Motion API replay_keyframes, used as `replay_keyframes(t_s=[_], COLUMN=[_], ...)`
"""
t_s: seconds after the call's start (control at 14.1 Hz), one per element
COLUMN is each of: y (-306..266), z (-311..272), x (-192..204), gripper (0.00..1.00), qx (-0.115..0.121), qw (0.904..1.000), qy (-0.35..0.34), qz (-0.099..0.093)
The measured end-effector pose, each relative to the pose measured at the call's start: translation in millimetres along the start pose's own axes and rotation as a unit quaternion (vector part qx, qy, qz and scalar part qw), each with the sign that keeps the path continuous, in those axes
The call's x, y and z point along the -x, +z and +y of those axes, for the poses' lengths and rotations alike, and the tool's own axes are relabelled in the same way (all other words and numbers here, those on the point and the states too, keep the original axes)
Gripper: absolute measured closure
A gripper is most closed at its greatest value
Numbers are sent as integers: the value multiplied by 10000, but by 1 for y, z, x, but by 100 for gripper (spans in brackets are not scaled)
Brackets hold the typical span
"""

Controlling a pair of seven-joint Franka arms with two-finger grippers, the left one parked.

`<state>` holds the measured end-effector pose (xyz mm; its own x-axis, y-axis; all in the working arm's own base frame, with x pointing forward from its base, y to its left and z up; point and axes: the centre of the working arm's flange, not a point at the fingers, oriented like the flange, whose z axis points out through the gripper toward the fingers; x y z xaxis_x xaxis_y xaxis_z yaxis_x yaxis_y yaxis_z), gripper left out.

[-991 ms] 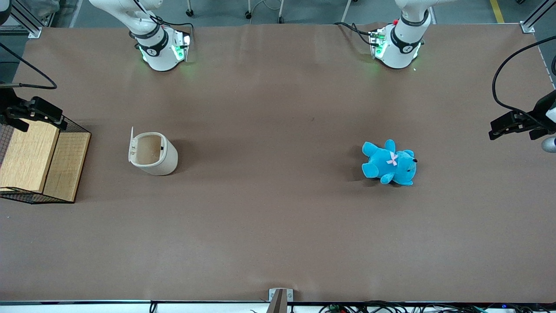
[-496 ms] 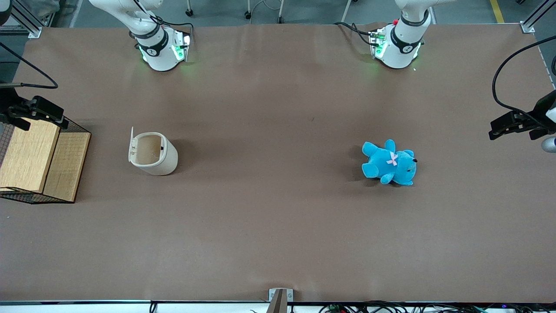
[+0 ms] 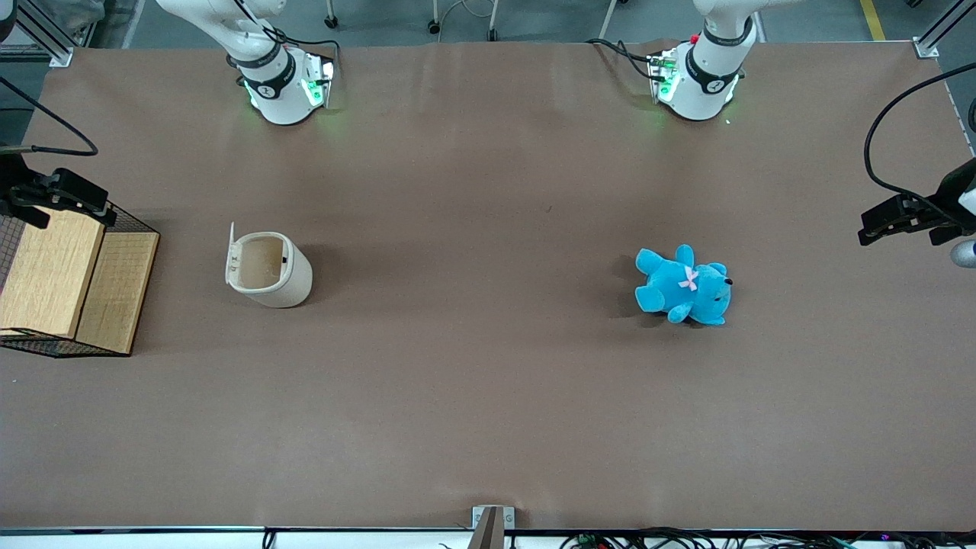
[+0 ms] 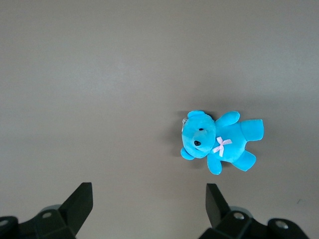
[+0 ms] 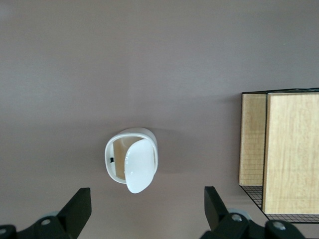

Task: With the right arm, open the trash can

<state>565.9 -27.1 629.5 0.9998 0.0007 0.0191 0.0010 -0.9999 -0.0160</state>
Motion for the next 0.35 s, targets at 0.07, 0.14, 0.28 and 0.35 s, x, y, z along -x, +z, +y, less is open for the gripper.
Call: replay_keyframes(t_s=[0.07, 0.14, 0.28, 0.35], y=[0, 0, 0, 0], z=[3, 6, 8, 9], x=[0, 1, 1, 1], gripper=[0, 0, 0, 0], qx=[92, 134, 155, 157], qw=[10000, 9999, 9999, 9999], qy=[-3, -5, -5, -8], qz=[-9, -19, -31, -36])
